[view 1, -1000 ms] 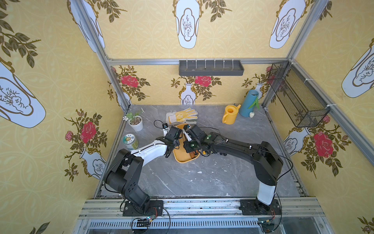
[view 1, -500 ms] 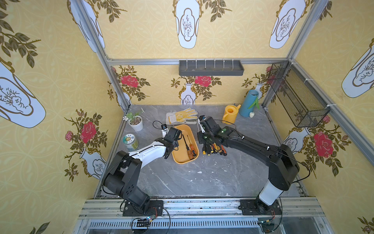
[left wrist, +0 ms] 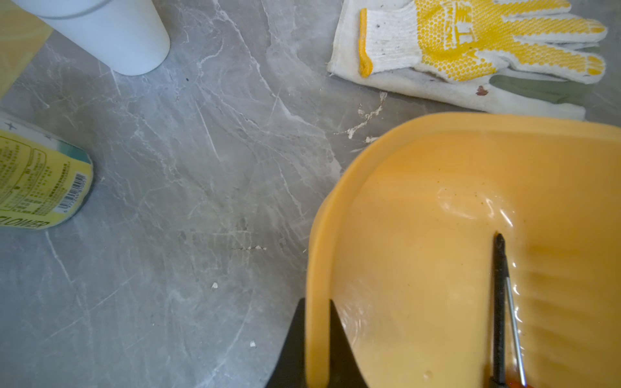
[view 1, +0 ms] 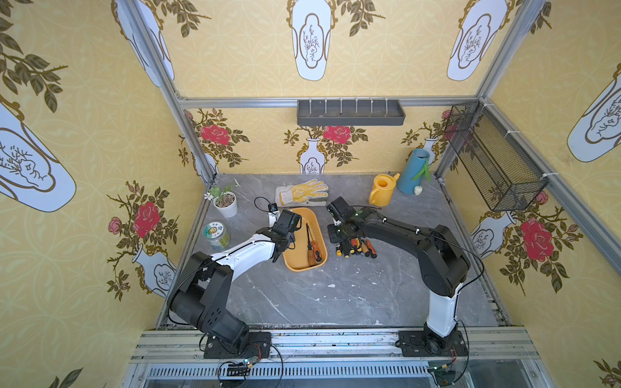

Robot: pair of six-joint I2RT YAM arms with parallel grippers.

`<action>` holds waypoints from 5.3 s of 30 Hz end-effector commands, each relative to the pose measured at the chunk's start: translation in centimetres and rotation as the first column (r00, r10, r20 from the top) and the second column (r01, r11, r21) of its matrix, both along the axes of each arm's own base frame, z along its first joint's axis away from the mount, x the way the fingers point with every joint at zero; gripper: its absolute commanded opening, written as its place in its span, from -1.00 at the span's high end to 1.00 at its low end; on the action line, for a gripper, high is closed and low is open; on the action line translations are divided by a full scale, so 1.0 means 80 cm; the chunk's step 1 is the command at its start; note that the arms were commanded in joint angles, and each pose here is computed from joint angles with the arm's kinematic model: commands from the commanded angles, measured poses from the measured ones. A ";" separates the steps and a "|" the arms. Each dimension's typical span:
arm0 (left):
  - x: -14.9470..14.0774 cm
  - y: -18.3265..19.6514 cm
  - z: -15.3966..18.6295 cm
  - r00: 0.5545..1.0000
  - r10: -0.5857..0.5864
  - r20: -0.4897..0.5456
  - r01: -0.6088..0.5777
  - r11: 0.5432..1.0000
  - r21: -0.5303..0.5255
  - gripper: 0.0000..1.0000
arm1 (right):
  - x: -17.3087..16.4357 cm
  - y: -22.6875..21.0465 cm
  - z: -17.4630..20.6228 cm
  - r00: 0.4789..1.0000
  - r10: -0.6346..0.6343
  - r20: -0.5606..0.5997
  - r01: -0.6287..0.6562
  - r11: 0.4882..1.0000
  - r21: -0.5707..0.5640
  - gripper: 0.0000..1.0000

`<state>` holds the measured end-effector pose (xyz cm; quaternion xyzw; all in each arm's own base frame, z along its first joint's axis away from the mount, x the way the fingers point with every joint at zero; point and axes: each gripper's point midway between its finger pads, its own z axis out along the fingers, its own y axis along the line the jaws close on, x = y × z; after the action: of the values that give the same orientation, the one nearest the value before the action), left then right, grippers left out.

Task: Take out the screwdriver from the storage box
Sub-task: Place the screwdriver at the center of the board, then pick up the screwdriver from the storage box.

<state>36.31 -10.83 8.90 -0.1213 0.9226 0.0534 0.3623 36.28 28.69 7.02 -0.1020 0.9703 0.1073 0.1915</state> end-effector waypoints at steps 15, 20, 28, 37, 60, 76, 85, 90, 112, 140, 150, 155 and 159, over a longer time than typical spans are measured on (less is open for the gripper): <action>0.005 -0.004 0.001 1.000 -0.009 0.006 0.009 1.000 -0.002 1.00 | -0.009 0.018 -0.037 0.994 -0.024 -0.110 0.026 1.000 0.013 0.89; 0.004 -0.004 0.001 1.000 -0.008 0.008 0.008 1.000 -0.006 1.00 | -0.012 0.016 -0.046 0.989 -0.041 -0.145 0.040 0.999 -0.010 0.71; 0.005 -0.006 0.000 1.000 -0.006 0.012 0.006 1.000 -0.027 1.00 | -0.016 0.012 -0.050 0.984 -0.060 -0.166 0.057 0.998 -0.022 0.46; 0.005 -0.007 0.001 1.000 -0.006 0.011 0.007 1.000 -0.030 1.00 | -0.016 0.010 -0.044 0.988 -0.064 -0.143 0.063 0.998 -0.014 0.21; 0.008 -0.012 -0.004 1.000 0.008 0.012 -0.007 0.998 -0.063 1.00 | -0.026 0.056 0.060 0.993 0.066 0.101 -0.083 0.981 0.177 0.21; 0.013 -0.015 0.015 0.999 0.008 0.049 -0.004 0.996 -0.084 1.00 | -0.065 0.108 0.029 0.993 0.119 0.011 -0.118 0.963 0.243 0.19; 0.013 -0.016 0.017 0.999 0.003 0.052 0.002 0.996 -0.088 1.00 | -0.066 0.117 0.002 0.992 0.123 -0.029 -0.113 0.967 0.230 0.19; 0.012 -0.016 0.016 0.999 0.001 0.050 0.003 0.996 -0.088 1.00 | -0.066 0.116 -0.015 0.993 0.107 -0.050 -0.094 0.973 0.212 0.16; 0.012 -0.020 0.017 0.999 -0.008 0.051 0.013 0.994 -0.107 1.00 | -0.061 0.121 -0.056 0.992 0.080 -0.097 -0.065 0.987 0.148 0.19; 0.006 -0.008 0.009 1.000 0.023 0.020 -0.022 0.998 -0.057 1.00 | -0.053 0.130 0.016 0.987 0.137 0.078 -0.152 0.961 0.232 1.00; 0.005 -0.004 0.006 1.000 0.029 0.012 -0.029 0.999 -0.036 1.00 | -0.044 0.104 0.069 0.975 0.103 0.199 -0.147 0.964 0.222 1.00; 0.003 -0.002 0.005 0.999 0.032 0.008 -0.032 0.999 -0.034 1.00 | -0.038 0.077 0.091 0.964 0.057 0.261 -0.112 0.973 0.200 1.00; 0.002 -0.002 0.004 0.999 0.033 0.008 -0.033 0.999 -0.035 1.00 | -0.028 0.040 0.097 0.953 -0.025 0.303 -0.036 0.981 0.192 1.00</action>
<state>36.39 -11.12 9.24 -0.1405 0.9215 0.0399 0.3599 32.52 33.43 13.89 -0.1276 0.9211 0.2010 0.3080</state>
